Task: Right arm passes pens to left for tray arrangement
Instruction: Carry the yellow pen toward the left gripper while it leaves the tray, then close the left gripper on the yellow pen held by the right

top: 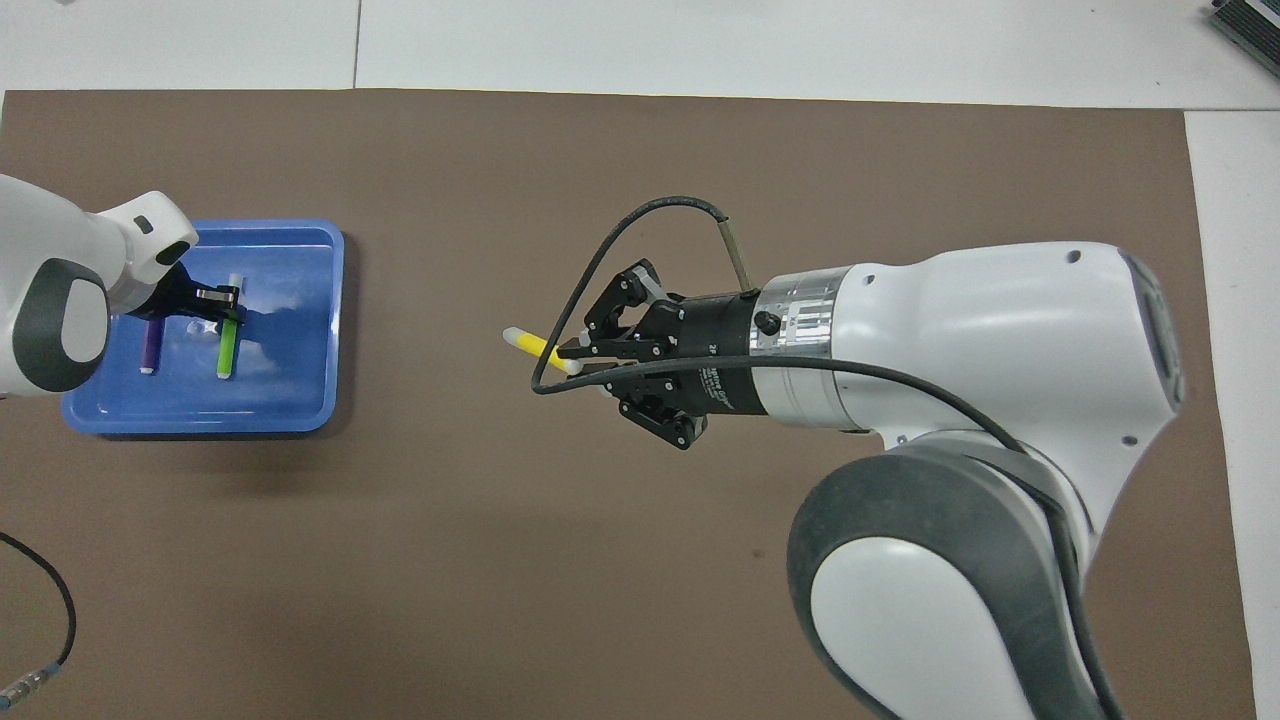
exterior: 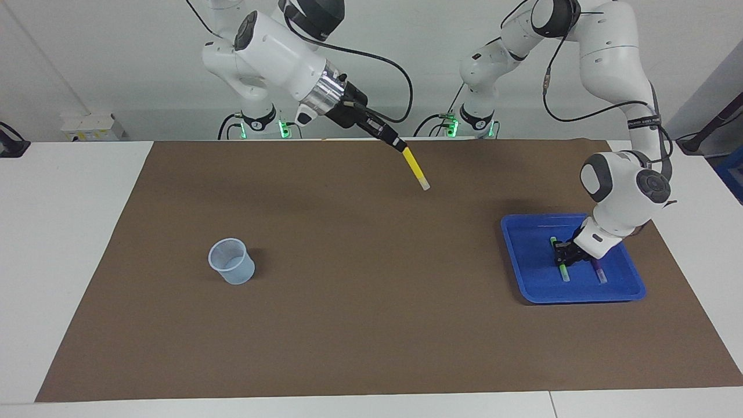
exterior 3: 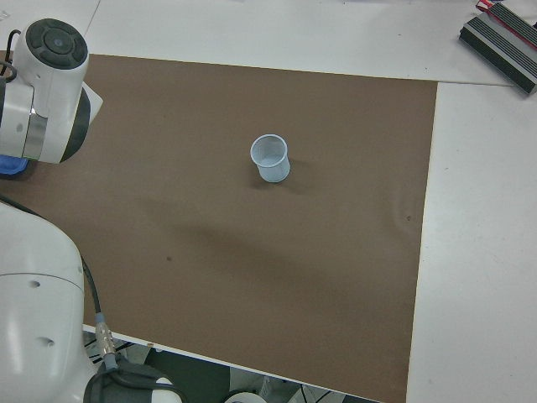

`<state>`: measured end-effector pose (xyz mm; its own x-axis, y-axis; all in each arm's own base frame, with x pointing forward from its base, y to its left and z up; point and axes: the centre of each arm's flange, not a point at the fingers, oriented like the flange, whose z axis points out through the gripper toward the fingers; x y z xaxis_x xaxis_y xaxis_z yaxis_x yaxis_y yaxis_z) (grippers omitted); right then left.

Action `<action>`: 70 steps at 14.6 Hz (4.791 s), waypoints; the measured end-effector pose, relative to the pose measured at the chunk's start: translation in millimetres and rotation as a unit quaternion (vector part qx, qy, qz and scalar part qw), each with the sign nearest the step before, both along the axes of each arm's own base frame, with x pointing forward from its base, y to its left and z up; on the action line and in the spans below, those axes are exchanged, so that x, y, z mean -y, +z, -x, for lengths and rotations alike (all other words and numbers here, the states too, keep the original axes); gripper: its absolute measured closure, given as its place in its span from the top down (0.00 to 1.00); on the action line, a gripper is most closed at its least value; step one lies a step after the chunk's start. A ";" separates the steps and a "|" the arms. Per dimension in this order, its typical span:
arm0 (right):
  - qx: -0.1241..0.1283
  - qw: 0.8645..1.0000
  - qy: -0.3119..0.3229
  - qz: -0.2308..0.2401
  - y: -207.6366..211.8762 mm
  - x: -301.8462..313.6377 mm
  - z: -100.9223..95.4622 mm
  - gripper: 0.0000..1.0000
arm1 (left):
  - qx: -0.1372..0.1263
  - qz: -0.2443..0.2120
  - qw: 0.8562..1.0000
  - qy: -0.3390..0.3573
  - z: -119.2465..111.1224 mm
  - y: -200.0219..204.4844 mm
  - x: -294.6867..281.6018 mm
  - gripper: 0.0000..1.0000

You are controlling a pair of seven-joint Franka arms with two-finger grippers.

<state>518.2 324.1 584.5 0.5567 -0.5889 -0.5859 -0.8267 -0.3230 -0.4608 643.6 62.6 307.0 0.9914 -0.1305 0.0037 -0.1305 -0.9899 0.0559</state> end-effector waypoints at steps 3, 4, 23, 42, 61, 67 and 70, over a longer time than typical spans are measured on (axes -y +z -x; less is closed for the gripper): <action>-0.002 1.000 -0.005 -0.004 -3.6 -6.9 0.0 0.18 | 0.003 0.002 1.000 -0.009 -1.4 1.2 11.8 0.75; 0.000 1.000 -0.006 -0.006 -4.2 -8.6 -0.7 0.18 | 0.004 0.003 1.000 -0.011 -1.7 1.6 14.4 0.86; -0.012 0.999 -0.016 -0.032 -17.9 -39.3 -8.4 0.18 | -0.016 0.041 0.991 0.130 8.0 97.2 73.1 0.87; -0.013 0.999 -0.004 -0.032 -18.3 -51.6 0.0 0.18 | -0.310 0.181 0.733 0.578 39.9 165.8 186.5 0.86; -0.013 0.999 -0.004 -0.032 -18.3 -51.6 0.0 0.18 | -0.415 0.159 0.698 0.561 76.3 212.1 245.5 0.71; -0.013 0.999 -0.004 -0.032 -18.3 -51.6 0.0 0.18 | -0.404 0.163 0.704 0.561 81.7 227.2 247.7 0.42; -0.010 0.999 -0.007 -0.031 -18.6 -50.2 -1.7 0.18 | -0.405 0.163 0.704 0.561 81.6 228.3 245.0 0.18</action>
<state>519.9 374.2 565.9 0.5357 -0.5587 -0.6332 -0.8407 -0.2820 -0.4623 562.0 -182.4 535.3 0.1652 0.6128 -0.7728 0.9275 -0.3630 -0.0895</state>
